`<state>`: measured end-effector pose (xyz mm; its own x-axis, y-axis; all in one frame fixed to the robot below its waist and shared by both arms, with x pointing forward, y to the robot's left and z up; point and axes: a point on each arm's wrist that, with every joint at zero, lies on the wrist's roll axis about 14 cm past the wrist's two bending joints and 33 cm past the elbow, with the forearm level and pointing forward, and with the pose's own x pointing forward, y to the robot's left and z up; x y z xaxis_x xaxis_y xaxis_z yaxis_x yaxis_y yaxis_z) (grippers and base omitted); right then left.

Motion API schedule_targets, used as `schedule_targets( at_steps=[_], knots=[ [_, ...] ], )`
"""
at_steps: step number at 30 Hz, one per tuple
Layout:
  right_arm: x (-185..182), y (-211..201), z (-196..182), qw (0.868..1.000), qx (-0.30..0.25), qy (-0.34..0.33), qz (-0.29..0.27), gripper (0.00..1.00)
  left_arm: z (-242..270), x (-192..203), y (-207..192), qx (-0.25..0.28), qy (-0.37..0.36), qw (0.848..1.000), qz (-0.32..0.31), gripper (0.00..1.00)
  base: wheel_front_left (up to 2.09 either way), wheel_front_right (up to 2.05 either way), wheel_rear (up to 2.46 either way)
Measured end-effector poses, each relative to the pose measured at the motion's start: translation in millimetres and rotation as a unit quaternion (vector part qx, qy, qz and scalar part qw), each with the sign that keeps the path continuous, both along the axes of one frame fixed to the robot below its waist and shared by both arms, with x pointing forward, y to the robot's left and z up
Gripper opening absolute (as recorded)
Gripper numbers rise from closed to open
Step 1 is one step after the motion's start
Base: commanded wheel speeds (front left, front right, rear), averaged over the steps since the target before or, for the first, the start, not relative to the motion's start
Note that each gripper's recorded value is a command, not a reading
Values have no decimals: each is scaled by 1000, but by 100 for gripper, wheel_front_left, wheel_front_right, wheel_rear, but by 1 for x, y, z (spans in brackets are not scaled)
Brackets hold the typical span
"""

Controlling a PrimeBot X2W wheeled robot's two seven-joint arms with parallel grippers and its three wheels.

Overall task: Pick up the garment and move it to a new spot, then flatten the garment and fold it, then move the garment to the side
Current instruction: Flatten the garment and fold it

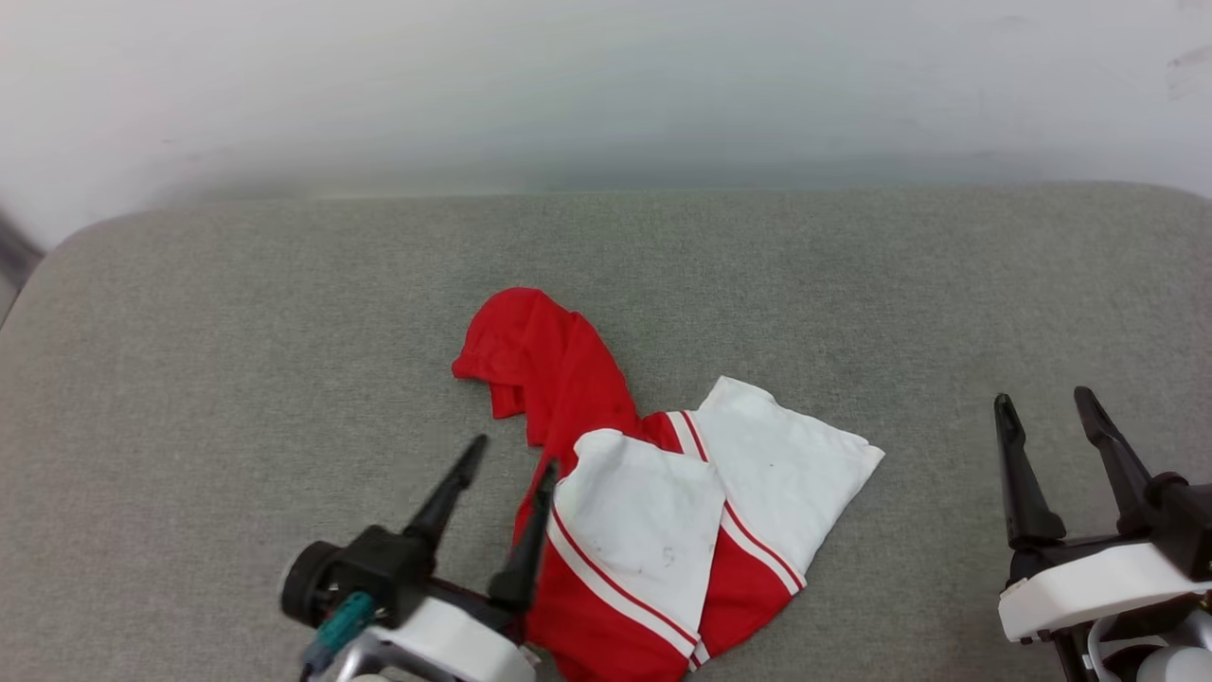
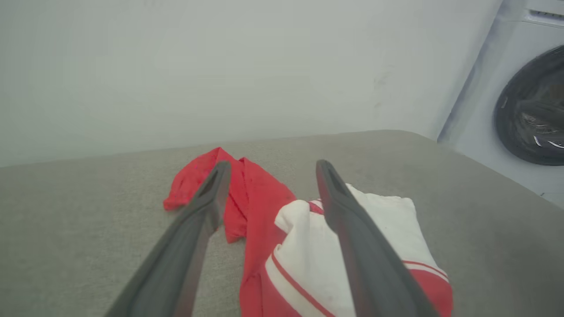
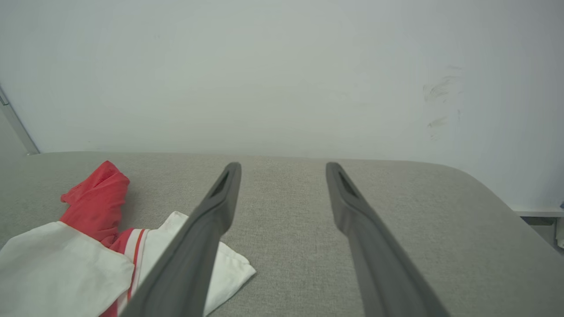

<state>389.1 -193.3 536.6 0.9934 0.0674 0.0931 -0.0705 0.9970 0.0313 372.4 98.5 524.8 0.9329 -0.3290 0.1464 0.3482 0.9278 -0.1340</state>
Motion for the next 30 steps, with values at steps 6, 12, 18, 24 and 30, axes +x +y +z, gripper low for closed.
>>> schedule_targets(
  at_steps=[6, 12, 18, 24, 30],
  knots=[
    [2, -10, -8, 1000, -4, 17, -14, 100, -21, 6, -52, 33, 103, 989, -99, 100, 0, 0, 0],
    [5, -10, -23, 999, -6, 41, -13, 100, -60, -7, -97, 123, 243, 941, -199, 100, 0, 0, 0],
    [8, -15, -34, 998, -9, 59, -22, 100, -92, -11, -113, 195, 312, 898, -242, 100, 0, 0, 0],
    [8, -25, -48, 996, -10, 77, -37, 100, -118, -5, -121, 222, 344, 877, -253, 100, 0, 0, 0],
    [7, -29, -58, 995, -10, 90, -43, 100, -135, 0, -121, 243, 357, 865, -254, 37, 0, 0, 0]
  ],
)
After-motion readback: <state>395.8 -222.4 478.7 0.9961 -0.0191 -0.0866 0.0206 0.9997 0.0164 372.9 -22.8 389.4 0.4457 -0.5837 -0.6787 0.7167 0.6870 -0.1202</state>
